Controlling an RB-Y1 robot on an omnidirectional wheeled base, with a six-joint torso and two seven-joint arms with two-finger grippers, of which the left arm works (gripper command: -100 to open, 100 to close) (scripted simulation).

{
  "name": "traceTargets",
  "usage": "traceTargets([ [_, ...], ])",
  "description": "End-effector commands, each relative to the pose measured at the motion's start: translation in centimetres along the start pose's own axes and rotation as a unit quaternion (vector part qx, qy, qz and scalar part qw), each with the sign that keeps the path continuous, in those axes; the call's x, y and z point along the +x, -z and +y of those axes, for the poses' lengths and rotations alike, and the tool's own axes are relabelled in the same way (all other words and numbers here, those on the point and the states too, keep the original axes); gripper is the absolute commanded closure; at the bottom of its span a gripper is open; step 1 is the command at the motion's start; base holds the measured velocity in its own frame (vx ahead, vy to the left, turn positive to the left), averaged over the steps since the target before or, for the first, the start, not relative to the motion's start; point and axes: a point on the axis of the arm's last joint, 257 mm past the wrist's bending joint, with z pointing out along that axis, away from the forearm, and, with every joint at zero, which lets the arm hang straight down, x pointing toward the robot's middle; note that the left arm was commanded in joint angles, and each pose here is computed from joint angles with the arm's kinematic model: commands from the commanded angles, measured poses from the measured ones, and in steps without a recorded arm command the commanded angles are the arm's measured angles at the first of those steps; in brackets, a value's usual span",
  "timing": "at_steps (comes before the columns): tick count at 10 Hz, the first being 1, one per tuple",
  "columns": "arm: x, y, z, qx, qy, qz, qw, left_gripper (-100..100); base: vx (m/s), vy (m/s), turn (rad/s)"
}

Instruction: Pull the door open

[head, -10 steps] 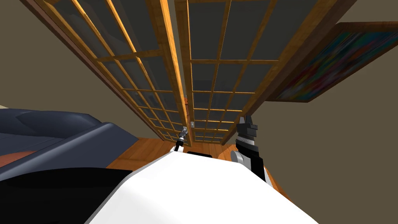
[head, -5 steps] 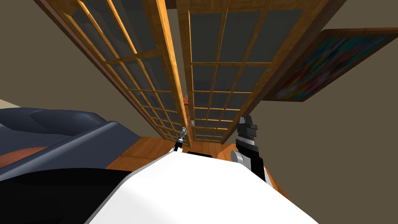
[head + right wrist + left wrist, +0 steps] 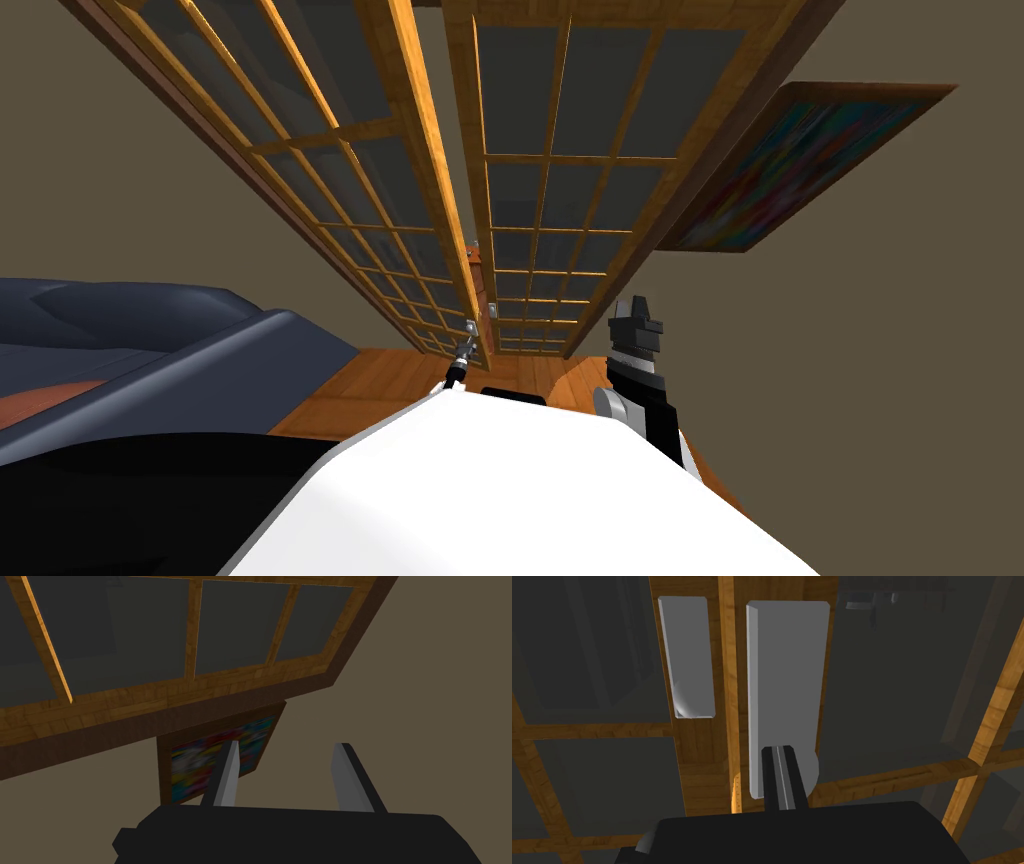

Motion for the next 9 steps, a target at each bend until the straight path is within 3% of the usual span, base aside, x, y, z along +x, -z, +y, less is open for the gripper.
traceTargets([
  [1,-0.8,-0.56,-0.1,0.012,-0.007,-0.009,0.9999,-100,-0.2,0.043,-0.095],
  [7,-4.3,-2.75,-1.3,0.066,-0.033,-0.046,0.9962,-100,-0.22,0.098,-0.101],
  [8,-3.9,-2.53,-1.1,0.061,-0.031,-0.042,0.9968,-100,-0.095,0.067,-0.027],
  [9,-3.8,-1.85,1.2,0.048,-0.03,-0.041,0.9976,-100,0.101,-0.006,-0.148],
])
